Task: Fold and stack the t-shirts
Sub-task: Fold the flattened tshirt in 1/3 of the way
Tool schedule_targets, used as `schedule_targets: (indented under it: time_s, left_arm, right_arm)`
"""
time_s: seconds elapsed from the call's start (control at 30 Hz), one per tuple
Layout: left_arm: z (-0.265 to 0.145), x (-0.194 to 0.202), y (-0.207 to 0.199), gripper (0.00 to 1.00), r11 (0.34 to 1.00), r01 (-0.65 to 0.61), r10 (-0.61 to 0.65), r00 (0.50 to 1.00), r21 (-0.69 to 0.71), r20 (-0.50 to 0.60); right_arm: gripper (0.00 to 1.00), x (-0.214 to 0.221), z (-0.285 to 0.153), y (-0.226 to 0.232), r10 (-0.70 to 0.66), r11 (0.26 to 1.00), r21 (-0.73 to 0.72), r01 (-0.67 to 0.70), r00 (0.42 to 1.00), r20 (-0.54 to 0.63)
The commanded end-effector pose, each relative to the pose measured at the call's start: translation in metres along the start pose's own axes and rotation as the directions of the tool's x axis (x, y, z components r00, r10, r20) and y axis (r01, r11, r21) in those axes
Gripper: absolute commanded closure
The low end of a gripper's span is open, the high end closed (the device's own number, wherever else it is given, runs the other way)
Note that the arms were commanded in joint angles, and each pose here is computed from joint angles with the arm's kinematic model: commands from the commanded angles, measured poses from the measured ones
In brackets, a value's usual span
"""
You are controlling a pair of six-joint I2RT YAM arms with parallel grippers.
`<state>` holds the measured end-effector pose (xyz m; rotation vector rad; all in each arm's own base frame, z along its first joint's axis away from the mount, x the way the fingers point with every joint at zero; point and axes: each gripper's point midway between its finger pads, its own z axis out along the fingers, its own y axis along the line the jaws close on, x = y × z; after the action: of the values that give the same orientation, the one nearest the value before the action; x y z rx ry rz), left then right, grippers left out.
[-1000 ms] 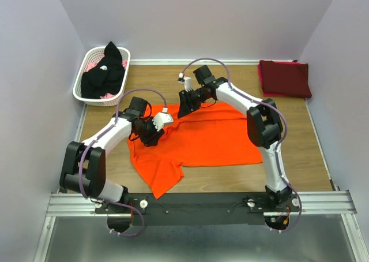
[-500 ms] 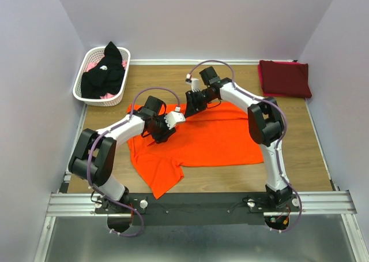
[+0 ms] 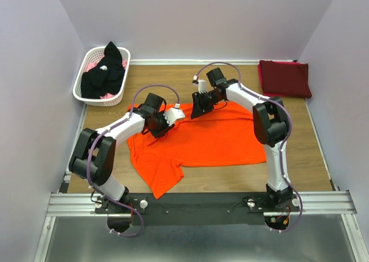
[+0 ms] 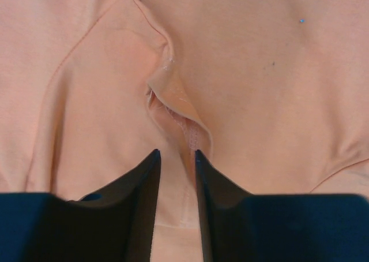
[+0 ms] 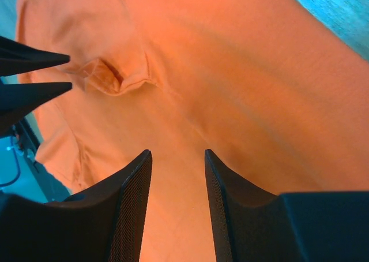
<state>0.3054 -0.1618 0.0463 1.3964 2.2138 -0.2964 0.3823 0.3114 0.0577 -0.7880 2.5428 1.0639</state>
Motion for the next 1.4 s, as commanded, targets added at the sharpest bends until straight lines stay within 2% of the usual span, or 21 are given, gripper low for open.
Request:
schedule_targets:
  time_s: [0.0, 0.23, 0.53, 0.93, 1.37]
  left_arm:
    - [-0.009, -0.001, -0.011, 0.56, 0.999, -0.017, 0.017, 1.0, 0.034, 0.007]
    - [-0.008, 0.017, -0.02, 0.54, 0.998, 0.0, 0.0, 1.0, 0.063, -0.006]
    - [-0.029, 0.045, 0.002, 0.59, 0.999, 0.02, -0.018, 0.999, 0.031, -0.047]
    - [-0.026, 0.073, -0.014, 0.57, 0.996, 0.03, -0.022, 0.995, 0.085, -0.093]
    - [-0.022, 0.08, -0.015, 0.51, 0.996, 0.029, -0.02, 0.994, 0.079, -0.112]
  right_arm:
    - [0.5, -0.014, -0.015, 0.024, -0.045, 0.996, -0.069, 0.048, 0.998, 0.037]
    - [0.48, -0.026, 0.005, 0.047, -0.054, 0.987, -0.149, 0.058, 0.998, 0.029]
    - [0.45, -0.018, 0.038, 0.081, -0.118, 0.975, -0.194, 0.113, 0.993, -0.016]
    - [0.45, -0.003, 0.068, 0.086, -0.14, 0.973, -0.193, 0.125, 0.988, -0.064]
    - [0.44, 0.004, 0.089, 0.084, -0.154, 0.975, -0.177, 0.137, 0.984, -0.088]
